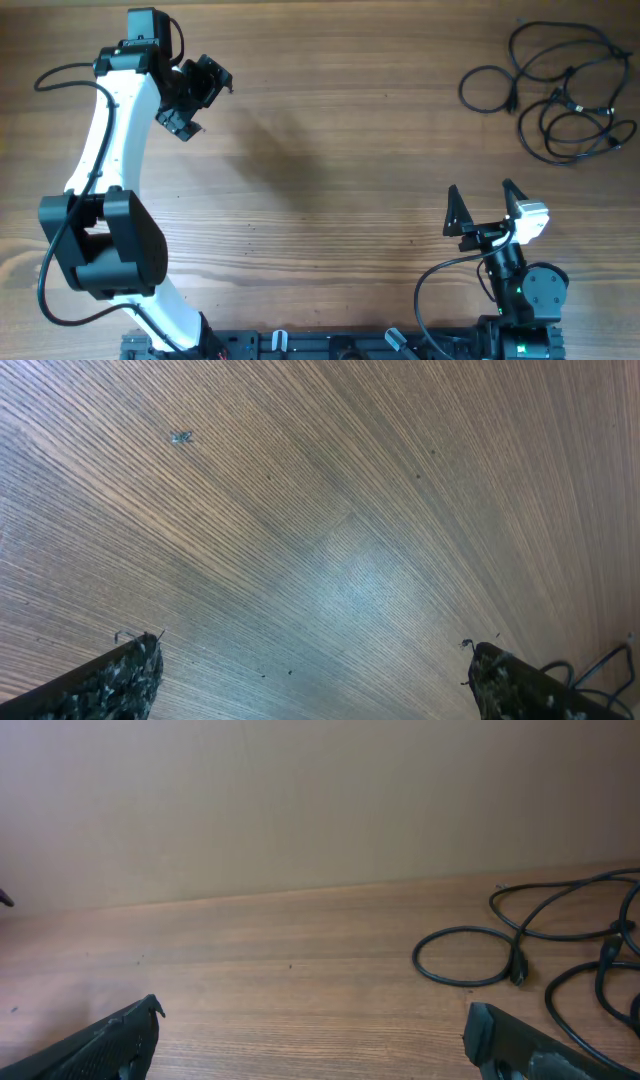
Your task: Untangle cables
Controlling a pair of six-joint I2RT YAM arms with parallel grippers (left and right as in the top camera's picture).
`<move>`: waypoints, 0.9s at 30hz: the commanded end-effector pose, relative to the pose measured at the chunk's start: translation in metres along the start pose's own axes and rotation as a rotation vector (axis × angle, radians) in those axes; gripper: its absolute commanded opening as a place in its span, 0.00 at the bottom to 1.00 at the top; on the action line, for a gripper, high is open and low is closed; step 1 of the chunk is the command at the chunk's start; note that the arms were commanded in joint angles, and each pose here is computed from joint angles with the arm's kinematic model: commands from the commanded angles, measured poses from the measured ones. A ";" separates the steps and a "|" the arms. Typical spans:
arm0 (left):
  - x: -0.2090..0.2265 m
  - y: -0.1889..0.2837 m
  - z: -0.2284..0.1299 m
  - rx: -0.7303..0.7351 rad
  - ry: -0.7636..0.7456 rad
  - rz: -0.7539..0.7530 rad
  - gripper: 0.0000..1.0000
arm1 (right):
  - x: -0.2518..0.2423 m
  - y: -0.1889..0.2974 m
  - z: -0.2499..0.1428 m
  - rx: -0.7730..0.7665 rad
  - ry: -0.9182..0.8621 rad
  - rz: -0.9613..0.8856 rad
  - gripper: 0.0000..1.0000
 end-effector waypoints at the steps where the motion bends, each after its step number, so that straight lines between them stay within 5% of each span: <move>1: -0.001 0.003 -0.002 -0.008 0.003 -0.003 1.00 | 0.000 -0.001 0.000 0.001 -0.017 -0.005 1.00; 9: -0.001 0.003 -0.001 -0.011 0.002 -0.002 1.00 | 0.000 -0.001 0.000 0.001 -0.017 -0.004 1.00; 13: -0.001 0.038 0.006 -0.172 -0.023 0.007 1.00 | 0.000 -0.001 0.000 0.001 -0.016 -0.005 1.00; 15: -0.007 0.065 0.001 -0.249 -0.107 -0.024 1.00 | 0.000 -0.001 0.000 0.001 -0.016 -0.005 1.00; 16: -0.022 0.108 -0.012 -0.361 -0.350 -0.121 1.00 | 0.000 -0.001 0.000 0.001 -0.017 -0.005 1.00; 19: -0.020 0.144 -0.031 -0.452 -0.517 -0.187 1.00 | 0.000 -0.001 0.000 0.001 -0.016 -0.005 1.00; 27: 0.049 0.180 -0.074 -0.681 -0.541 -0.387 1.00 | 0.000 -0.001 0.000 0.001 -0.016 -0.005 1.00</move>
Point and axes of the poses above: each gripper's point midway between its finger pads, its own y axis back along the fingers, its own x axis along the line the jaws close on, z = x × y, the point moved 4 cm from there along y, back along the fingers, and after that the axes turned 7 degrees about y, right-handed, at the moved point
